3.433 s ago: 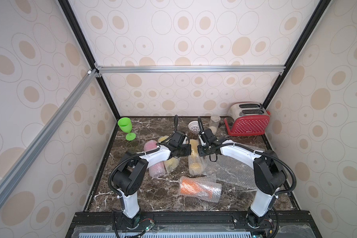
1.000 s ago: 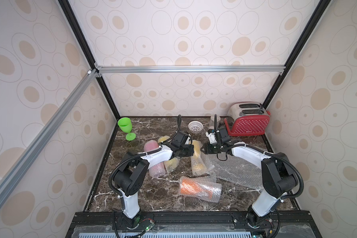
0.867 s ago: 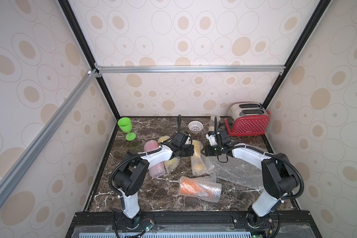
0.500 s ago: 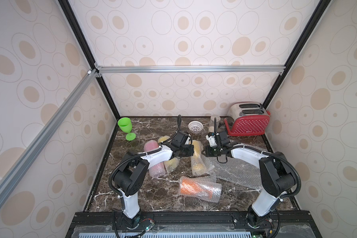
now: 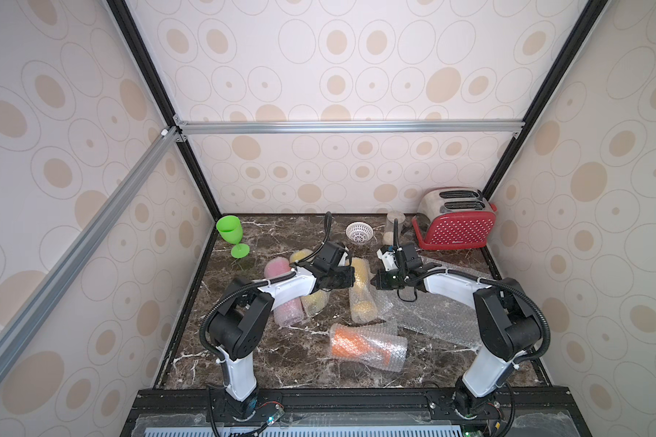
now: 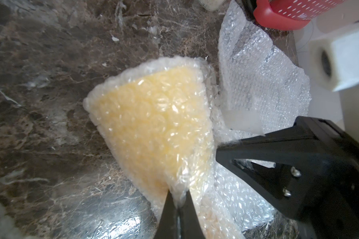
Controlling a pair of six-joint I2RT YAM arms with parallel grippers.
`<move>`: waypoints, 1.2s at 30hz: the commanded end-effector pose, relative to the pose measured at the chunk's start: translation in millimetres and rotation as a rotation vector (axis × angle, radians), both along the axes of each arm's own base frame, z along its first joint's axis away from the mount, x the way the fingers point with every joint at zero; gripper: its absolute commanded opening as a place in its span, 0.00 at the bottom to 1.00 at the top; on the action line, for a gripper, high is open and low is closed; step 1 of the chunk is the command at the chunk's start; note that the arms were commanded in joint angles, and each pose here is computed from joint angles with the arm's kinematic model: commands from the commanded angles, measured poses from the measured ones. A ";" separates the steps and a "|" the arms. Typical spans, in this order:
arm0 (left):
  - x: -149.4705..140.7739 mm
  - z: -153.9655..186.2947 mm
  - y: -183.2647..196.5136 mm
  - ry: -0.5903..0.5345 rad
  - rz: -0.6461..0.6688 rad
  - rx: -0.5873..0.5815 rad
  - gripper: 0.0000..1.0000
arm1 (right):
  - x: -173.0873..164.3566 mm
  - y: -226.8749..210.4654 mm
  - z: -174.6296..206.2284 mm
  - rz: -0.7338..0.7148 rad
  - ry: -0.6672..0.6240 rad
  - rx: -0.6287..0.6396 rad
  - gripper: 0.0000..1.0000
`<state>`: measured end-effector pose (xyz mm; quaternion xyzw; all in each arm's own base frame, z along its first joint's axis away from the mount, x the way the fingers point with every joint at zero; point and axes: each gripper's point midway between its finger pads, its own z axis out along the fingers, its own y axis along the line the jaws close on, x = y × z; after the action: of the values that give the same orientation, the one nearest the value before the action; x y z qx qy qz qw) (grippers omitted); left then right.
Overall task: Unpack wine glasses from bubble wrap
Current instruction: Unwrap the bubble wrap at the center of the board.
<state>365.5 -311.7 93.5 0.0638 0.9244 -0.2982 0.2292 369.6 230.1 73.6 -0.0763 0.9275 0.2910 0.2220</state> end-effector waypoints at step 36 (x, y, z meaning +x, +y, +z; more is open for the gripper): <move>-2.1 26.2 2.6 -0.066 -0.137 -0.107 0.55 | 11.2 52.0 90.1 0.119 -0.155 0.349 0.03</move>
<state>369.4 -301.9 130.2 0.1060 0.8942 -0.3532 0.2539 374.3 271.4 150.1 -0.1049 0.8535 0.4304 0.2746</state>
